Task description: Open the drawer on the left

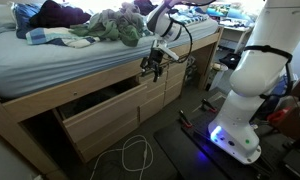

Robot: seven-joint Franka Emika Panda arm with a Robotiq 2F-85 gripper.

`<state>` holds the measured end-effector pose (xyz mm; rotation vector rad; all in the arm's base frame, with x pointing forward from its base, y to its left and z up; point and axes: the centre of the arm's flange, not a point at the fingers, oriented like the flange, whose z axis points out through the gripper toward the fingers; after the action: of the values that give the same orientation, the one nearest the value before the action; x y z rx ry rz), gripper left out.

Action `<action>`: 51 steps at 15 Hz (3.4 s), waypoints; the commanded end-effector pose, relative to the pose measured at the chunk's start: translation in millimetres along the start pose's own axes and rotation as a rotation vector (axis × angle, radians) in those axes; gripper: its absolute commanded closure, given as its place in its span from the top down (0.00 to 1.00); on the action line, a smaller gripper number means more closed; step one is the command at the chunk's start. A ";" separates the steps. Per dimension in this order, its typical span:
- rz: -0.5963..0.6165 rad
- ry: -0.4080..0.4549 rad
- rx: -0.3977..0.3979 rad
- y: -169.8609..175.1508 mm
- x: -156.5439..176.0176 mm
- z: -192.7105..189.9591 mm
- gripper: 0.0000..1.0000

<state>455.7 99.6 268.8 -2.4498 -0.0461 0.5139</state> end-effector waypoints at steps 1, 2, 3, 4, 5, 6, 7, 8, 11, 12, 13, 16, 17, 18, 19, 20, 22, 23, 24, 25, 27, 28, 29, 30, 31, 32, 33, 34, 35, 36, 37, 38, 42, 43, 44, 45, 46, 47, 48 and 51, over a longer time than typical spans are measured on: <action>0.008 -0.019 0.008 -1.6 -0.2 6.2 1.00; 0.029 -0.018 0.018 -4.1 5.1 12.5 1.00; 0.046 -0.013 0.043 -7.0 12.8 19.5 1.00; 0.066 -0.001 0.079 -9.8 20.1 26.3 1.00; 0.083 0.014 0.109 -12.4 27.6 33.4 1.00; 0.110 0.025 0.154 -15.0 36.3 40.4 1.00; 0.153 0.051 0.197 -16.5 45.3 46.0 1.00; 0.191 0.072 0.243 -18.2 54.2 51.9 1.00; 0.303 0.146 0.356 -21.9 77.7 67.7 1.00; 0.343 0.172 0.393 -23.6 84.9 72.6 1.00; 0.382 0.203 0.429 -23.7 91.7 78.2 1.00; 0.371 0.202 0.422 -17.1 85.9 80.2 1.00; 0.379 0.207 0.425 -18.8 89.5 85.3 1.00; 0.381 0.208 0.426 -20.6 91.6 88.4 1.00; 0.380 0.207 0.426 -22.1 92.7 90.2 1.00; 0.379 0.207 0.426 -22.7 93.1 90.3 1.00; 0.387 0.211 0.410 -23.0 93.4 92.2 1.00; 0.422 0.227 0.369 -22.3 95.5 98.3 1.00; 0.434 0.231 0.348 -21.3 97.0 103.0 1.00; 0.461 0.250 0.320 -19.1 99.2 108.5 1.00; 0.504 0.304 0.268 -15.5 102.8 118.2 1.00; 0.528 0.347 0.231 -14.4 104.3 122.5 1.00; 0.544 0.381 0.214 -12.5 106.6 126.7 1.00; 0.557 0.417 0.200 -12.4 108.3 130.5 1.00; 0.570 0.454 0.193 -11.3 110.4 133.6 1.00; 0.583 0.488 0.196 -12.1 112.3 136.5 1.00; 0.603 0.529 0.205 -12.7 114.2 139.0 1.00; 0.627 0.564 0.211 -13.3 115.9 140.3 1.00; 0.653 0.602 0.230 -14.4 118.0 141.6 1.00; 0.680 0.639 0.235 -15.1 119.6 142.6 1.00; 0.710 0.678 0.234 -15.3 121.9 143.9 1.00; 0.733 0.718 0.226 -14.5 123.6 144.9 1.00; 0.795 0.812 0.185 -6.9 120.8 148.8 1.00; 0.809 0.823 0.179 -5.8 121.2 149.9 1.00; 0.815 0.831 0.175 -4.4 120.8 150.3 1.00; 0.822 0.832 0.175 -3.8 120.6 150.6 1.00; 0.827 0.831 0.176 -3.4 120.7 150.7 0.83; 0.826 0.826 0.176 -4.5 120.6 149.8 0.72; 0.824 0.824 0.174 -5.2 121.4 148.6 0.66; 0.819 0.821 0.178 -5.3 125.4 148.1 0.42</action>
<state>512.3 204.9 120.4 -2.2393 1.2966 -0.1716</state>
